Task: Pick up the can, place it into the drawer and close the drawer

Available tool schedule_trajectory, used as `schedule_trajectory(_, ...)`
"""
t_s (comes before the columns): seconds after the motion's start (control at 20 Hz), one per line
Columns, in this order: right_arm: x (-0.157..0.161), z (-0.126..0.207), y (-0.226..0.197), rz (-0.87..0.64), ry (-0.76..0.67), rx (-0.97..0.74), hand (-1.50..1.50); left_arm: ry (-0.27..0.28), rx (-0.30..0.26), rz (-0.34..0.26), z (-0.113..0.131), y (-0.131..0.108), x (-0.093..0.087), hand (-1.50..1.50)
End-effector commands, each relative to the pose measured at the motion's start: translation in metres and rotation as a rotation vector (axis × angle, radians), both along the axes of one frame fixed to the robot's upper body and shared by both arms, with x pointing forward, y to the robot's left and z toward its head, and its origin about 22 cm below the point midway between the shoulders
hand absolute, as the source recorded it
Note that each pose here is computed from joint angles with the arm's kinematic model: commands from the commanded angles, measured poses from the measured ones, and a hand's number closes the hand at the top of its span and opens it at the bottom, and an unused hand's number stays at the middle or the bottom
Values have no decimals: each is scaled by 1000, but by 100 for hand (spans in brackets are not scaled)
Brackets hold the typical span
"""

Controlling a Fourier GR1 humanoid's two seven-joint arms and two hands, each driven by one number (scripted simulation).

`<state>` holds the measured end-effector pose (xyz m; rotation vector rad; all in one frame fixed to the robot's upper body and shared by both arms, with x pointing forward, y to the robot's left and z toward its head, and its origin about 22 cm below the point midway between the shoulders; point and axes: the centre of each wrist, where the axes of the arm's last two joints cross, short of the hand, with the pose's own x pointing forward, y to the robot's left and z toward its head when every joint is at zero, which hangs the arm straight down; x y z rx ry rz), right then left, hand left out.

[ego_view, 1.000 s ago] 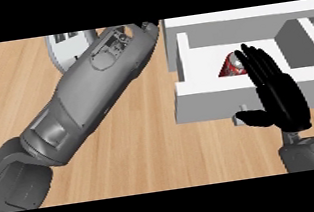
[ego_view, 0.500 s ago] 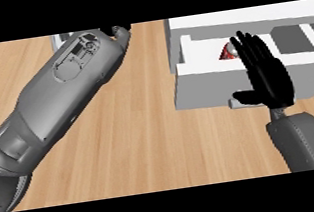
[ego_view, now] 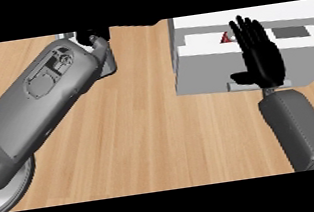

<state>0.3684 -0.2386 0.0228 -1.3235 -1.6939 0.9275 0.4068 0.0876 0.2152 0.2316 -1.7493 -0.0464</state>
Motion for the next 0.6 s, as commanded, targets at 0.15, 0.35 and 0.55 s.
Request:
schedule_trajectory(0.15,34,-3,21,-35,16,40,-150,26,14,-3,5,28,-9,-150)
schedule_trajectory(0.35,46,-4,28,-53,1,28,-150,23,14,-2,-7,33,-20,-150)
schedule_trajectory(0.55,65,21,21,-59,-33,31,-150,43,3,-10,-21,41,-27,-150)
